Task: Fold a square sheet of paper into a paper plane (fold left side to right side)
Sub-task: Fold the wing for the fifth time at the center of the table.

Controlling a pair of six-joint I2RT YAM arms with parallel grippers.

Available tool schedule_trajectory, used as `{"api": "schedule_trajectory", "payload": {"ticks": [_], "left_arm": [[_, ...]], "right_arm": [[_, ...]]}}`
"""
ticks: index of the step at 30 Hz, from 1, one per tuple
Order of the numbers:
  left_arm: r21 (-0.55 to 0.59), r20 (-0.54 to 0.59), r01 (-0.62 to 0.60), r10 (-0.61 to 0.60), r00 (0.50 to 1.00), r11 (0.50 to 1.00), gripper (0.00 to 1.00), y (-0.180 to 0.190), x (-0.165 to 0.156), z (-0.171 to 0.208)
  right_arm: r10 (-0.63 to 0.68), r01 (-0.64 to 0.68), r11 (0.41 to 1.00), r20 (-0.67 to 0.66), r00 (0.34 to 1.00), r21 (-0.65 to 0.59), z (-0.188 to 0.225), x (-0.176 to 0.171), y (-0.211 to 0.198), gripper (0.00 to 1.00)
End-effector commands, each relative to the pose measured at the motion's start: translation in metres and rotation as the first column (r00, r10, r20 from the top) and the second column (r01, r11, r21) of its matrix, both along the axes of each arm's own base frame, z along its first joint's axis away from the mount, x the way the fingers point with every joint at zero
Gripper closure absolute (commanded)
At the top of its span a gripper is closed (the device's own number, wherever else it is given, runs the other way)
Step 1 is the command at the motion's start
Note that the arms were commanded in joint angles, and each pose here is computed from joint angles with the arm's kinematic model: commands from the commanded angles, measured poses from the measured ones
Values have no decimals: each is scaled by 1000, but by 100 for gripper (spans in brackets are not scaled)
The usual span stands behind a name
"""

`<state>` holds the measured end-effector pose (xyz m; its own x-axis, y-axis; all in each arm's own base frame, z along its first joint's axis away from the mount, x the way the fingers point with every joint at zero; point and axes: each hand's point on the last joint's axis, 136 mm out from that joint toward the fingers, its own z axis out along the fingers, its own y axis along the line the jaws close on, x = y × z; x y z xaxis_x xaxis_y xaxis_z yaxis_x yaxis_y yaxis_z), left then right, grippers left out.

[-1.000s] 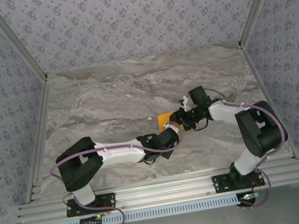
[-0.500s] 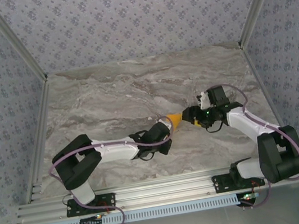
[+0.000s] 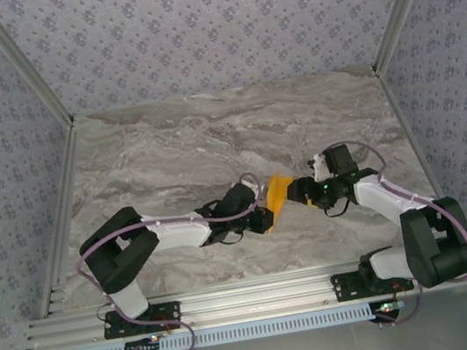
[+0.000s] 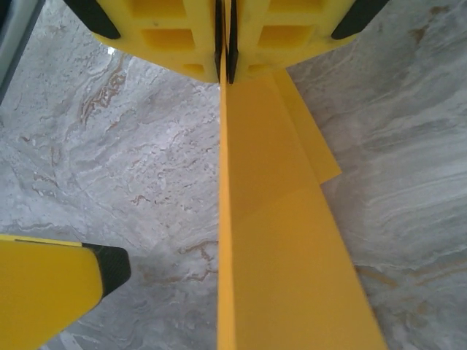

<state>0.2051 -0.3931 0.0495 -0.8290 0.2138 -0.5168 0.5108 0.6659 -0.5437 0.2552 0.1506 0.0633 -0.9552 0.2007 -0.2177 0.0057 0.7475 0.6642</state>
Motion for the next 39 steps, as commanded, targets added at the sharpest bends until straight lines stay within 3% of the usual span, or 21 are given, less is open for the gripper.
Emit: {"api": "schedule_trajectory", "payload": {"ticks": [1,5,11,19,23,30,35,39], "left_arm": [[-36,-44,9,-11,999,999,88,-12,-1,0],[-34,-64,15,-17,998,999,88,-16,0,-4],[-37,-80,27,-30,996,999,89,-21,-1,-7],[-39,-84,41,-44,996,998,88,-25,-2,-5],[-29,-61,32,-34,998,999,81,-21,0,1],[-75,10,24,-23,1000,997,72,-16,4,38],[-129,48,26,-20,999,991,64,-13,2,66],[-102,74,-16,24,997,995,61,0,6,72]], "right_arm": [[28,-28,999,9,1000,40,-5,-1,8,31],[12,-12,1000,-42,999,11,-18,-3,4,33],[-39,37,999,-62,997,-25,-27,6,-2,50],[-55,52,998,-70,996,-41,-32,19,-2,59],[-43,40,998,-88,995,-37,-37,18,-1,70],[9,-5,998,-48,999,68,-25,19,14,86],[64,-64,984,6,998,164,-9,24,33,90],[109,-113,974,30,994,197,-3,28,51,90]]}}
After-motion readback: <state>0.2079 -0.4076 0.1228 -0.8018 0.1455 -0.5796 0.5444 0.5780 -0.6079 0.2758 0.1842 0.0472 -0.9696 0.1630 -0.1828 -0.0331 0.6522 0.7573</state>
